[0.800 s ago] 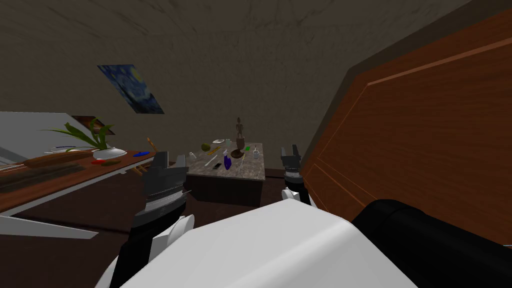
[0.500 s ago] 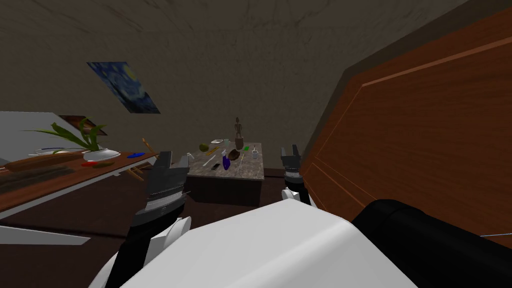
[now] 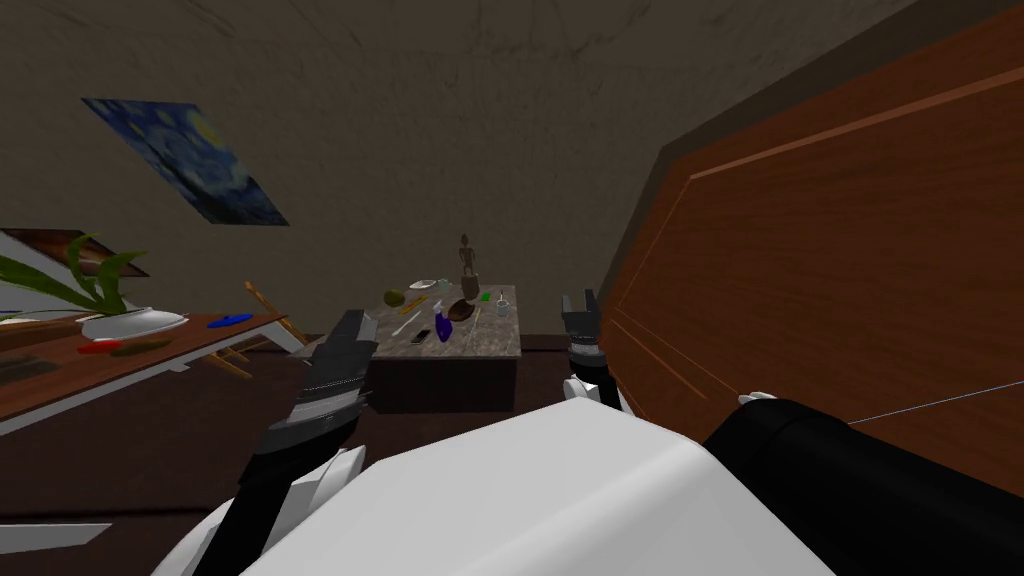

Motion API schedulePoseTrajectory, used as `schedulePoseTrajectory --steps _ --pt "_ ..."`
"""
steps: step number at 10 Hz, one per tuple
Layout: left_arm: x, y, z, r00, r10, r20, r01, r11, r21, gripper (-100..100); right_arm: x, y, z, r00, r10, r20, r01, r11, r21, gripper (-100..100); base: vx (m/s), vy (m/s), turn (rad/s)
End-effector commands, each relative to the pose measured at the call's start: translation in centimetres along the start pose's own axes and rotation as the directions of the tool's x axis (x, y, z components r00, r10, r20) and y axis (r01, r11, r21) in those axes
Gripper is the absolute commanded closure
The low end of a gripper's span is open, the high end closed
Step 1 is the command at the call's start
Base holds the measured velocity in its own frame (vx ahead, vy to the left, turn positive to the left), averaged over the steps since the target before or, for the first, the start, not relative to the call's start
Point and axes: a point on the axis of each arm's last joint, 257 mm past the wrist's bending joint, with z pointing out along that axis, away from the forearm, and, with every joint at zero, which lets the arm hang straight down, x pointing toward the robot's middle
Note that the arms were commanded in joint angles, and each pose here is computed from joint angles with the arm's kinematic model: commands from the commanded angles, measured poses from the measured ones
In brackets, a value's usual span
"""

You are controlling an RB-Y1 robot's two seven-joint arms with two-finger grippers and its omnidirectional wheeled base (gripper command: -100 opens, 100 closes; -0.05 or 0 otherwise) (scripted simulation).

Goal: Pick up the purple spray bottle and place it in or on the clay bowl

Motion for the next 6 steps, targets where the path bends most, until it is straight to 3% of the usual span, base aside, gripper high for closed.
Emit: schedulePoseTrajectory --steps 1,2,4,6 --pt "-0.1 1.6 -0.4 0.997 0.069 -0.03 -0.07 0.997 -0.036 -100 0.0 0.0 0.0 1.0 0.0 0.0 0.0 1.0 0.0 0 -0.027 -0.014 -0.138" --pt "-0.5 3.6 -1.0 0.986 0.153 -0.068 -0.159 0.984 -0.082 -100 0.0 0.0 0.0 1.0 0.0 0.0 0.0 1.0 0.0 0 -0.042 -0.022 -0.264" --pt "-1.2 5.7 -1.8 0.965 0.237 -0.108 -0.25 0.96 -0.125 -100 0.0 0.0 0.0 1.0 0.0 0.0 0.0 1.0 0.0 0 -0.035 -0.023 -0.245" --pt "-1.9 7.9 -2.6 0.937 0.314 -0.153 -0.338 0.927 -0.164 -100 0.0 0.0 0.0 1.0 0.0 0.0 0.0 1.0 0.0 0 -0.021 -0.016 -0.154"
